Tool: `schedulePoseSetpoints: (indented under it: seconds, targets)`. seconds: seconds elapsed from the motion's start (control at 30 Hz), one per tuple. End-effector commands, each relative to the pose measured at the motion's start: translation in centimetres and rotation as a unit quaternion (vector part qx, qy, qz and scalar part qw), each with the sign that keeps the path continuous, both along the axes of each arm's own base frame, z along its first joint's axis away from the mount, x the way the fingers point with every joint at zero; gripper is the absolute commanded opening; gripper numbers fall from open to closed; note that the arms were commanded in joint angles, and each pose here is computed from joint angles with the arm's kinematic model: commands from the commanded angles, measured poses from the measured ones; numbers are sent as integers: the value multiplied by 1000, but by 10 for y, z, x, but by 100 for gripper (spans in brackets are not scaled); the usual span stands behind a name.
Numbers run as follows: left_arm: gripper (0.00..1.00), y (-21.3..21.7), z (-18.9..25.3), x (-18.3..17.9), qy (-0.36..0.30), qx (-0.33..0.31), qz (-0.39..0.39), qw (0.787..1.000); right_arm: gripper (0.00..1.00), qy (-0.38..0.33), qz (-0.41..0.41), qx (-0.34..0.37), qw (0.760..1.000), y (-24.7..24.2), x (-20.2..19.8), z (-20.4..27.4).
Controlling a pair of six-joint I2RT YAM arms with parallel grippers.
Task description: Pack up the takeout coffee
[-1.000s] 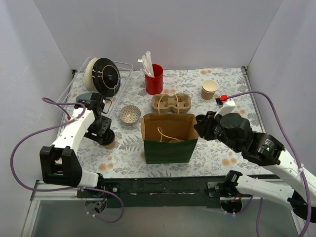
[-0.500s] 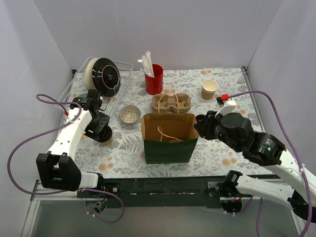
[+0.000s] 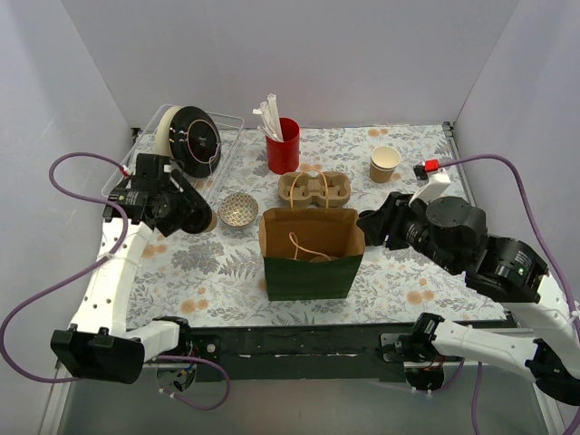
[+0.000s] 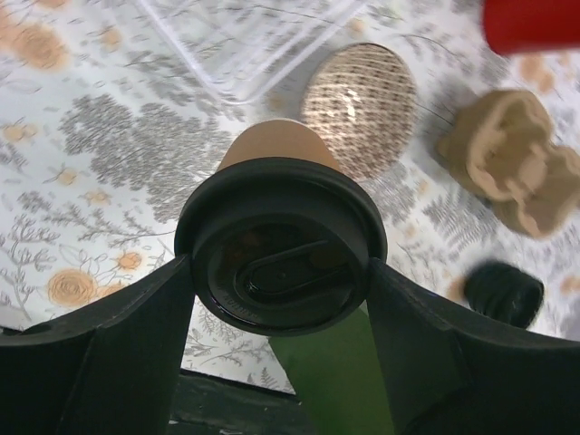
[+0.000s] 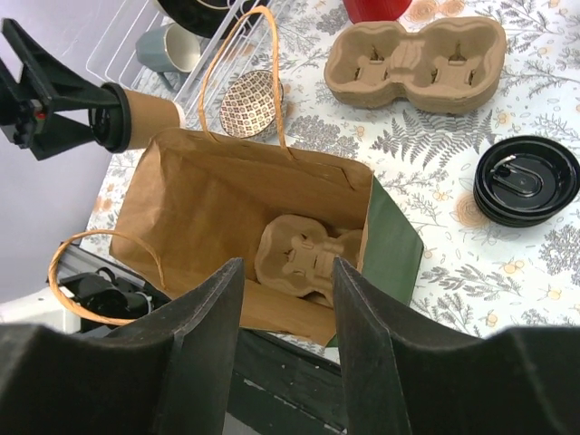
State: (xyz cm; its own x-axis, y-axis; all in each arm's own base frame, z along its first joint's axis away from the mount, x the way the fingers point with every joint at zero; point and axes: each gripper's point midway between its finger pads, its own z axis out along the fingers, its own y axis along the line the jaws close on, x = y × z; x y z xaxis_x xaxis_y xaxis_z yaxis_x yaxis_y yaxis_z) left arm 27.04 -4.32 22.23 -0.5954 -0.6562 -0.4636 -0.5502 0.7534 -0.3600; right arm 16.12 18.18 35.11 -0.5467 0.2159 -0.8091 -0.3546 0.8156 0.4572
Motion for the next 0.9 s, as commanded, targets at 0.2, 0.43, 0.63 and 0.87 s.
schedulePoseSetpoints:
  seconds: [0.2, 0.43, 0.63, 0.87]
  targets:
    - [0, -60, 138, 30, -196, -42, -252, 947, 52, 29, -43, -19, 998, 1, 12, -4]
    - [0, -95, 238, 20, -310, -70, -353, 880, 49, 49, 25, -43, 998, 24, 3, -21]
    - [0, -121, 253, -10, -330, -111, -429, 833, 47, 62, -1, -67, 996, 7, 1, -35]
    - [0, -135, 257, -29, -327, -121, -488, 800, 54, 61, -16, -89, 994, -6, 1, -42]
